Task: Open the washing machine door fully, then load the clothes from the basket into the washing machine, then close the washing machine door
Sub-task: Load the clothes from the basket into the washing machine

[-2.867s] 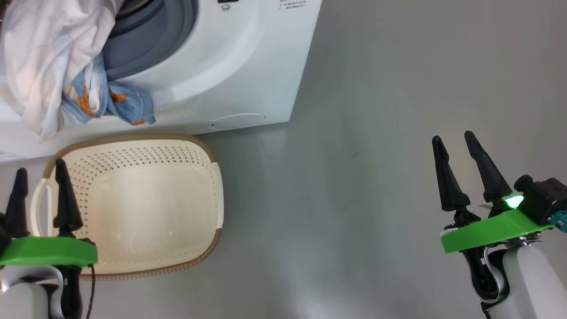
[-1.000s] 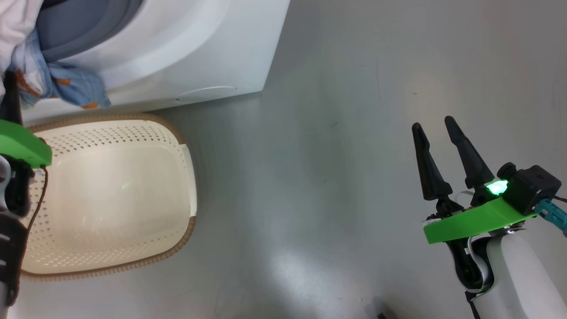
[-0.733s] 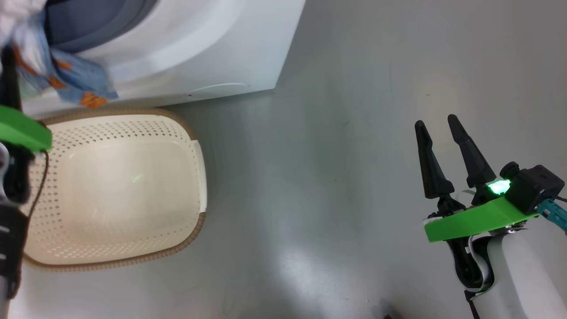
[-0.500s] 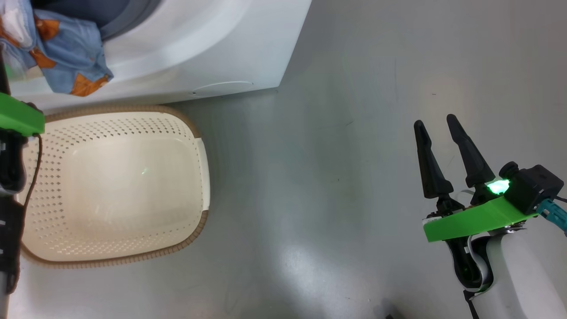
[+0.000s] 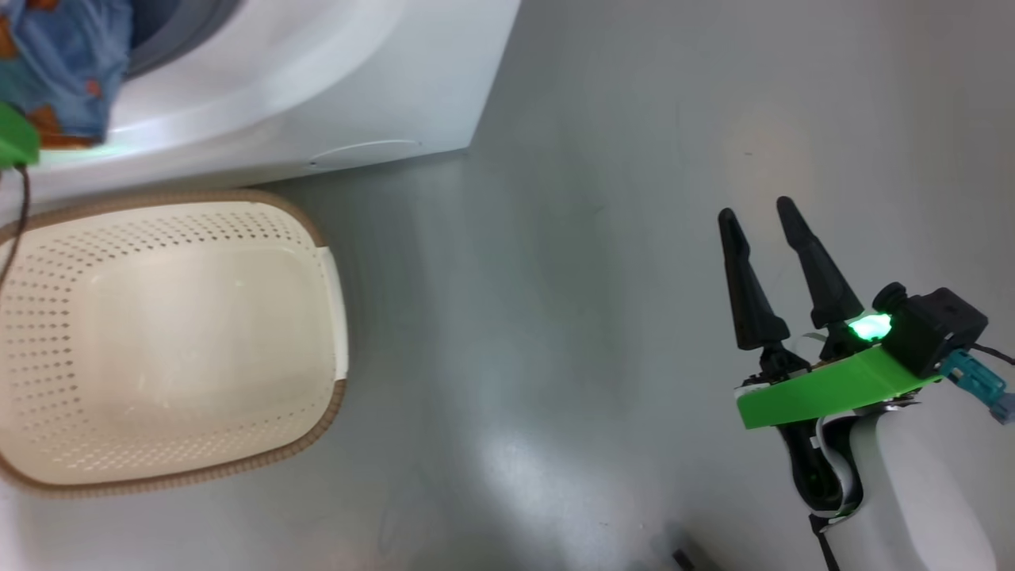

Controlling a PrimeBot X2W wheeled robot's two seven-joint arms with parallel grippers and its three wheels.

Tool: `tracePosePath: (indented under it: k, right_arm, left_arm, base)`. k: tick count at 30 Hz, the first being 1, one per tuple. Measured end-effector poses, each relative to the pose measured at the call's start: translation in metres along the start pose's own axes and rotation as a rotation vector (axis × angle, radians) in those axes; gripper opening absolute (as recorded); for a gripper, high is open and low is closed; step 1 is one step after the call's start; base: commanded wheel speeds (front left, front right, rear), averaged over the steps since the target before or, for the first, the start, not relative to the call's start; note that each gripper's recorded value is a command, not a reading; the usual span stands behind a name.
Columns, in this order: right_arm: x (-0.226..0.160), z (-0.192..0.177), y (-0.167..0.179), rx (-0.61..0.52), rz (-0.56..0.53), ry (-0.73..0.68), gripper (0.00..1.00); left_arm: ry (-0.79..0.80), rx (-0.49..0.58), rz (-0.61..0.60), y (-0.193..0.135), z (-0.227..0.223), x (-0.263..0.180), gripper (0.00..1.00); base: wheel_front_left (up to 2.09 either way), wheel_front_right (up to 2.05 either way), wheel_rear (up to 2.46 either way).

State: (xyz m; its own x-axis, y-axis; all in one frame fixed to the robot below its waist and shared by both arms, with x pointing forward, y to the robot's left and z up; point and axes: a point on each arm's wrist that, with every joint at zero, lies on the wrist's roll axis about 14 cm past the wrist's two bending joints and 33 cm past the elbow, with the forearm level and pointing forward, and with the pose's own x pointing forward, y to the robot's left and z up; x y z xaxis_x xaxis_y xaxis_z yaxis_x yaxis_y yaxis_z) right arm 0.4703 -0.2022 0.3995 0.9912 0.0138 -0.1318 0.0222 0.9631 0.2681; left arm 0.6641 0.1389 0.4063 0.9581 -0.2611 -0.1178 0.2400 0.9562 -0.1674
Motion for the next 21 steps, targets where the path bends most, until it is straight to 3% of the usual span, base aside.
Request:
tracePosePath:
  k: [5,10,11,12,13,21]
  right_arm:
    - [-0.004,-0.001,-0.002,0.0,-0.012,0.005,1.0]
    - [-0.007,0.0,-0.005,-0.004,-0.022,0.007,1.0]
    - [-0.007,0.002,-0.005,-0.004,-0.025,0.004,1.0]
    - [-0.007,0.003,-0.007,-0.004,-0.028,0.0,1.0]
    - [-0.008,0.003,-0.008,-0.004,-0.033,0.0,1.0]
    - [-0.009,0.0,-0.012,-0.005,-0.048,0.008,1.0]
  left_arm:
    - [0.006,0.021,0.002,0.0,0.01,0.022,0.0]
    - [-0.124,0.009,0.021,0.007,0.062,0.047,0.01]
    - [-0.121,0.013,0.025,0.008,0.06,0.049,0.39]
    - [-0.105,0.017,0.028,0.009,0.053,0.05,0.93]
    - [-0.083,0.02,0.032,0.009,0.045,0.05,1.0]
    - [-0.025,0.01,0.031,0.003,0.019,0.053,1.0]
  base:
    - [0.0,0.0,0.0]
    - [0.0,0.0,0.0]
    - [0.0,0.0,0.0]
    - [0.0,0.0,0.0]
    - [0.0,0.0,0.0]
    - [0.0,0.0,0.0]
